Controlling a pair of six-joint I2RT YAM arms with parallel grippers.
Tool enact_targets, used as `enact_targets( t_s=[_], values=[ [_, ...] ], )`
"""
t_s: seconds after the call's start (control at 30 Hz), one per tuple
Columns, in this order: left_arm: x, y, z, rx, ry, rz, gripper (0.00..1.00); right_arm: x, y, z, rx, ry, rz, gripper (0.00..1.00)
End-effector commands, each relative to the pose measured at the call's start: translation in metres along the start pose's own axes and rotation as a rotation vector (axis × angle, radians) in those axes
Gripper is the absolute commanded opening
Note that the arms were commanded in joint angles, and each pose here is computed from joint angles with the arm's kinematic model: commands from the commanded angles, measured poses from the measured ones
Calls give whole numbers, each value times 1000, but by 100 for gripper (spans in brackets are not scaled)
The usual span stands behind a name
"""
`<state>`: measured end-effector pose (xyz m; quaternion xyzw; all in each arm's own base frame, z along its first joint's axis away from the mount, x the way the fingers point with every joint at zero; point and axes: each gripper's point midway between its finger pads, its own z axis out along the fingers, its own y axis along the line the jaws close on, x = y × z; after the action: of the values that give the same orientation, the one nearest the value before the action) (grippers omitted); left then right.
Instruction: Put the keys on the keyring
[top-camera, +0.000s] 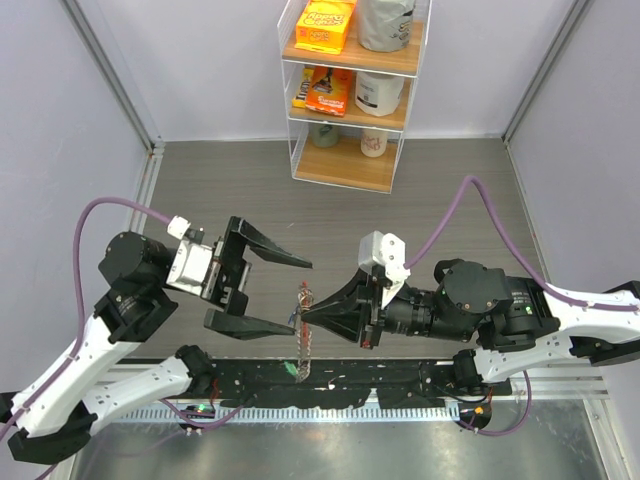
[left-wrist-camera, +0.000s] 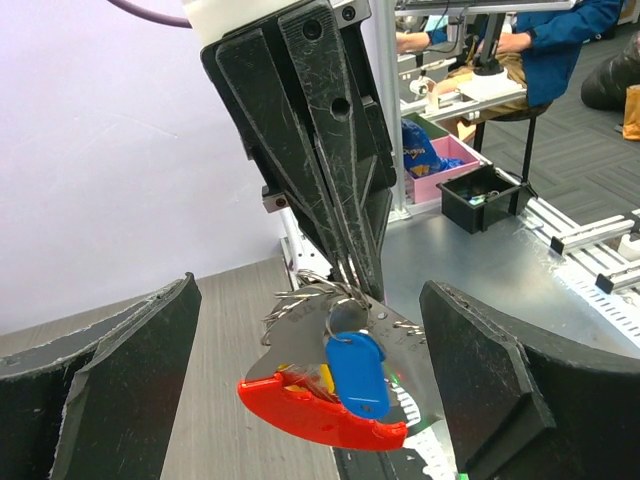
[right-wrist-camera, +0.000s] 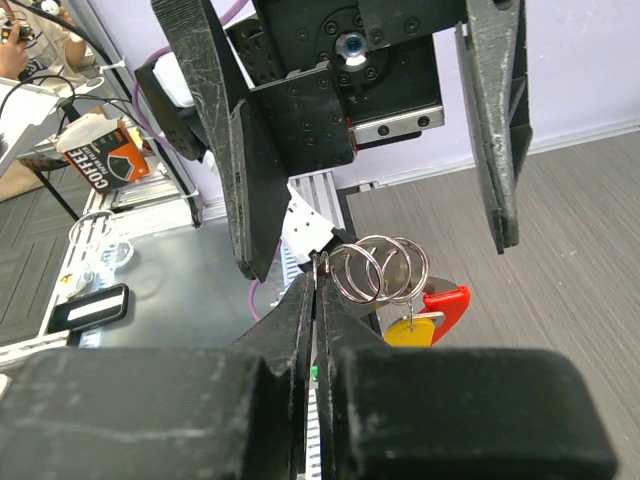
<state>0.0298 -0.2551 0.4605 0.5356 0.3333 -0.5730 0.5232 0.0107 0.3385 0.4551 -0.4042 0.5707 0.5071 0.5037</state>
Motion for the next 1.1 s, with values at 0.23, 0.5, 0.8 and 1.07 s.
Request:
enact_targets(
  t_s=[0.23, 0.5, 0.8, 1.07],
  values=[
    [-5, -12, 7, 137, -35, -11, 99, -43, 24, -9, -117, -111, 80, 6],
    [-4, -21, 7, 198, -37, -28, 99, -49, 35, -14, -175, -128, 101, 6],
    [-4, -27, 6, 234, -29, -46, 89, -52, 39, -11, -195, -132, 86, 6],
    [-4, -29, 7, 261, -29, -70, 57, -52, 39, -11, -196, -127, 73, 6]
  ],
)
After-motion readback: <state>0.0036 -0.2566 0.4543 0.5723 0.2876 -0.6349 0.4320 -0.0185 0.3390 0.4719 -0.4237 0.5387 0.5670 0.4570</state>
